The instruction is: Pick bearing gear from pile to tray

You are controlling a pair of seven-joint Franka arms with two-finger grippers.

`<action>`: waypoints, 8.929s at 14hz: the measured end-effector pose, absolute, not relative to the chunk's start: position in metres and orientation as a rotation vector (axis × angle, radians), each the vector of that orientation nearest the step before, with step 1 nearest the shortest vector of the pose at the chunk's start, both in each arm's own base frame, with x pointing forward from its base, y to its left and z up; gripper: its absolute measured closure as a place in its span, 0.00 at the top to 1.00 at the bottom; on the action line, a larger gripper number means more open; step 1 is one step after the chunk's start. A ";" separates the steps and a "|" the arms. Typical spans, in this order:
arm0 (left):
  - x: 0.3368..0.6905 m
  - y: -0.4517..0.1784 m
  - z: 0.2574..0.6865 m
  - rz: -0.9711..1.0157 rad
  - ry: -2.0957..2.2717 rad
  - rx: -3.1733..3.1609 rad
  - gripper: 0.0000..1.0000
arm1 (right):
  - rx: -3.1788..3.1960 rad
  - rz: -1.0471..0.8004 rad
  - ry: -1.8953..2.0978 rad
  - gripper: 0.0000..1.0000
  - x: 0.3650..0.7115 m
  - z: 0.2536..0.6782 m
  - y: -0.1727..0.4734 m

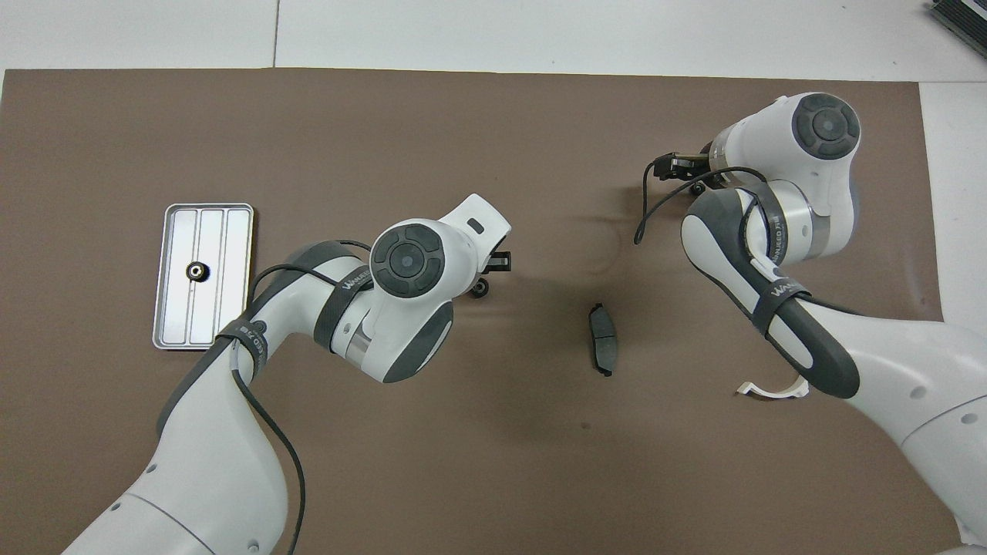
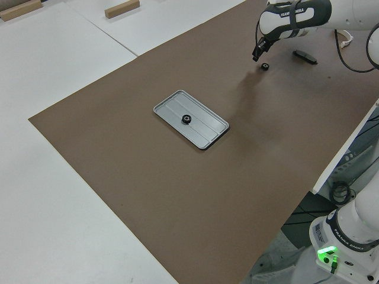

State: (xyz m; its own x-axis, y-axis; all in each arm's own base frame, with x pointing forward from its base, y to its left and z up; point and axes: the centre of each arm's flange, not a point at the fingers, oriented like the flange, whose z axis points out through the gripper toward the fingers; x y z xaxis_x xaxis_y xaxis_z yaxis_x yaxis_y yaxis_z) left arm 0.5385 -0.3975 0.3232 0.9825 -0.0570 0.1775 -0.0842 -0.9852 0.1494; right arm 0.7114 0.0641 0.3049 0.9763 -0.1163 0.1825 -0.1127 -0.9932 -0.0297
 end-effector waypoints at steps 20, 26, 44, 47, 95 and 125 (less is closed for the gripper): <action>0.518 -0.406 0.297 0.215 -0.200 3.025 0.34 | -3.063 -0.325 0.189 0.24 0.696 0.335 0.146; 0.573 -0.360 0.341 0.173 -0.039 3.094 0.34 | -3.028 -0.312 0.246 0.24 0.668 0.340 0.240; 0.598 0.053 0.330 -0.138 -0.301 3.073 0.34 | -3.061 -0.188 0.094 0.48 0.550 0.315 0.389; 0.574 0.051 0.313 -0.185 -0.327 3.065 0.34 | -3.051 -0.212 0.103 0.81 0.553 0.324 0.386; 0.491 -0.417 0.295 0.279 -0.302 2.954 0.24 | -3.195 0.041 0.190 1.00 0.558 0.596 0.028; 0.632 -0.019 0.398 0.124 -0.341 3.129 0.93 | -3.182 0.050 0.191 1.00 0.558 0.595 0.029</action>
